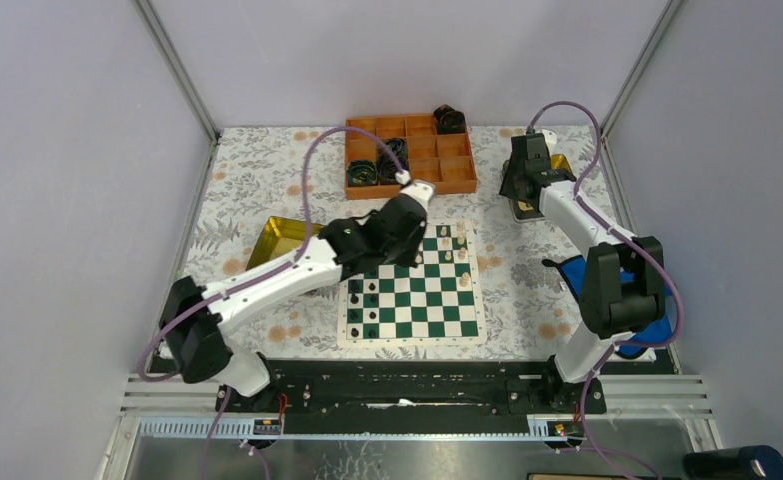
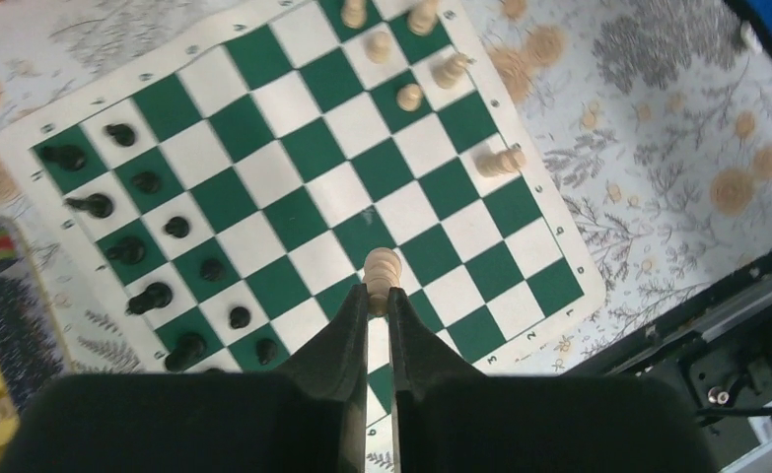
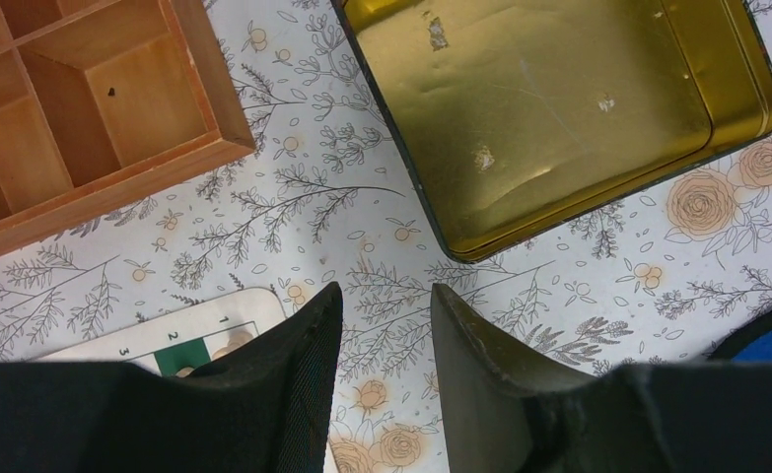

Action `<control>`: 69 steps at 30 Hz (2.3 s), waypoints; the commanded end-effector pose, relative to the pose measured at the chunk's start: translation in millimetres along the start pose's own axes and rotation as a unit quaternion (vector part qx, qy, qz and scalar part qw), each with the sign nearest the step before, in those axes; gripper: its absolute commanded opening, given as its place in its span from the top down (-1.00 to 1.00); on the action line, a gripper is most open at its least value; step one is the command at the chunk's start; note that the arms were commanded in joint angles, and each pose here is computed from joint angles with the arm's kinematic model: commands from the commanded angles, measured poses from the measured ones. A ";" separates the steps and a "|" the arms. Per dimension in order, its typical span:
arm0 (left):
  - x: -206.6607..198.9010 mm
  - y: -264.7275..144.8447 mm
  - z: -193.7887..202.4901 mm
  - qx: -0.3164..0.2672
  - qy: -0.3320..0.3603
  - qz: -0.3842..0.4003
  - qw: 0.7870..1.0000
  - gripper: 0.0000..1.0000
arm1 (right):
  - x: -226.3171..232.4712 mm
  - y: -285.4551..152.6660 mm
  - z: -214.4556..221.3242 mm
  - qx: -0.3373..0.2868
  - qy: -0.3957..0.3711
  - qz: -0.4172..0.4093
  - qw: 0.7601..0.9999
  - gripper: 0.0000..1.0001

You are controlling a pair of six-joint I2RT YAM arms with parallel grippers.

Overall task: Set up the chess pieces on the board
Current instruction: Place the chess piece on the chessboard.

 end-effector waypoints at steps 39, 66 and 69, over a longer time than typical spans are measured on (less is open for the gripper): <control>-118.6 102.8 61.9 0.069 0.141 0.069 0.985 0.99 | -59.6 14.9 -35.2 -0.025 0.084 0.018 0.996 0.09; -116.5 129.7 68.1 0.062 0.137 0.019 0.988 0.94 | -53.9 23.0 -34.1 -0.018 0.088 -0.001 0.996 0.09; -114.9 130.4 71.0 0.066 0.138 0.017 0.988 0.93 | -54.1 22.8 -33.4 -0.018 0.088 -0.001 0.996 0.09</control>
Point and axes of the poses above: each gripper's point midway between its finger pads, its own y axis out along the fingers, its own x axis along the line the jaws close on, z = x × y, the point moved 8 cm from there along -y, back along the fingers, and after that the axes turned 5 degrees about -y, right-handed, at the moved point
